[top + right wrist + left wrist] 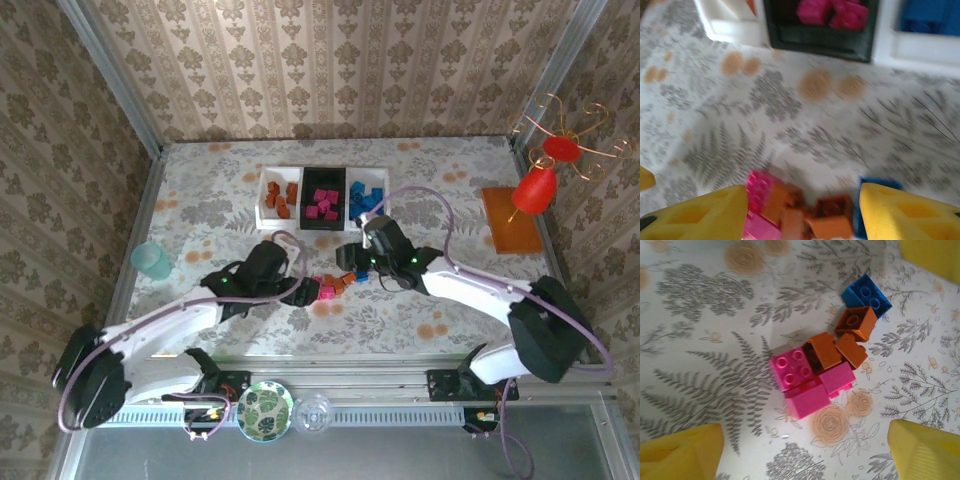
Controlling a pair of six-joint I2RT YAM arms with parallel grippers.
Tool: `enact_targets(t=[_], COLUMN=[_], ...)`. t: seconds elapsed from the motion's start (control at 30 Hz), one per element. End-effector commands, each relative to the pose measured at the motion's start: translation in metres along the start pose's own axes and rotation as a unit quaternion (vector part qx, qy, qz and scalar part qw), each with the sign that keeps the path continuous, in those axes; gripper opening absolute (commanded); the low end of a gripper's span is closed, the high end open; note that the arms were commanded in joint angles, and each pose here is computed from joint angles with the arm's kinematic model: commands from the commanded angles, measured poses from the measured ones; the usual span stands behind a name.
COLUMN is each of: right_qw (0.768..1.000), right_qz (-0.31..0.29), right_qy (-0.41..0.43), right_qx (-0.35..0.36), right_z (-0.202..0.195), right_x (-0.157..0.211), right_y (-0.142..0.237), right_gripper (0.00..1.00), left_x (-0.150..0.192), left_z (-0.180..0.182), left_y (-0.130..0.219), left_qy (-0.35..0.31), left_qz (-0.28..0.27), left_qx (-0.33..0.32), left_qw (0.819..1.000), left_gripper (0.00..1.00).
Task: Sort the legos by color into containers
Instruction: Pick up the lego from the middle-left of the table.
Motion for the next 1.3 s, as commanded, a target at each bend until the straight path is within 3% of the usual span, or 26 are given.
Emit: enact_targets(t=[0.0,0.23,0.43,0.8,1.1,1.27], right_qw=[0.999,0.997,0.997,0.996,0.996,0.996], right_qz=[-0.048,-0.068,-0.078,-0.085,-0.088,-0.088], right_qy=[-0.008,-0.021,-0.021,-0.02,-0.02,-0.021], right_qx=[0.015,0.018,0.018,0.021,0.022,0.023], right_z=[-0.006,-0.016,-0.015,-0.017,-0.018,-0.018], right_x=[-0.005,0.003,0.0,-0.002,-0.003,-0.003], right_y=[0.026,0.046,0.051,0.055,0.055,0.056], right_gripper=[0.63,0.63,0.64,0.64,0.64,0.64], left_x=[-0.004,0.009,0.017,0.021,0.032,0.034], left_z=[-0.006,-0.013,-0.012,-0.009,-0.008,-0.008], left_y=[-0.009,-0.04,-0.061,-0.084,-0.095,-0.092], left_qy=[-0.036,-0.086,-0.101,-0.121,-0.119,-0.119], left_qz=[0.012,0.059,0.082,0.093,0.096,0.101], left_qx=[-0.004,-0.037,-0.065,-0.093,-0.087,-0.092], left_qw=[0.999,0.994,0.989,0.984,0.984,0.983], left_gripper=[0.82,0.86,0.81,0.65,0.59,0.47])
Point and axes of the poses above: each hand's point on the last joint's axis, 136 mm out from that joint toward the fingers, its own y axis back along the fingers, its own z axis along the line the jaws close on, x = y × z, the point moved 6 cm from there along y, back along the fingers, and after that the axes turned 5 degrees about -y, right-handed, at the moved point
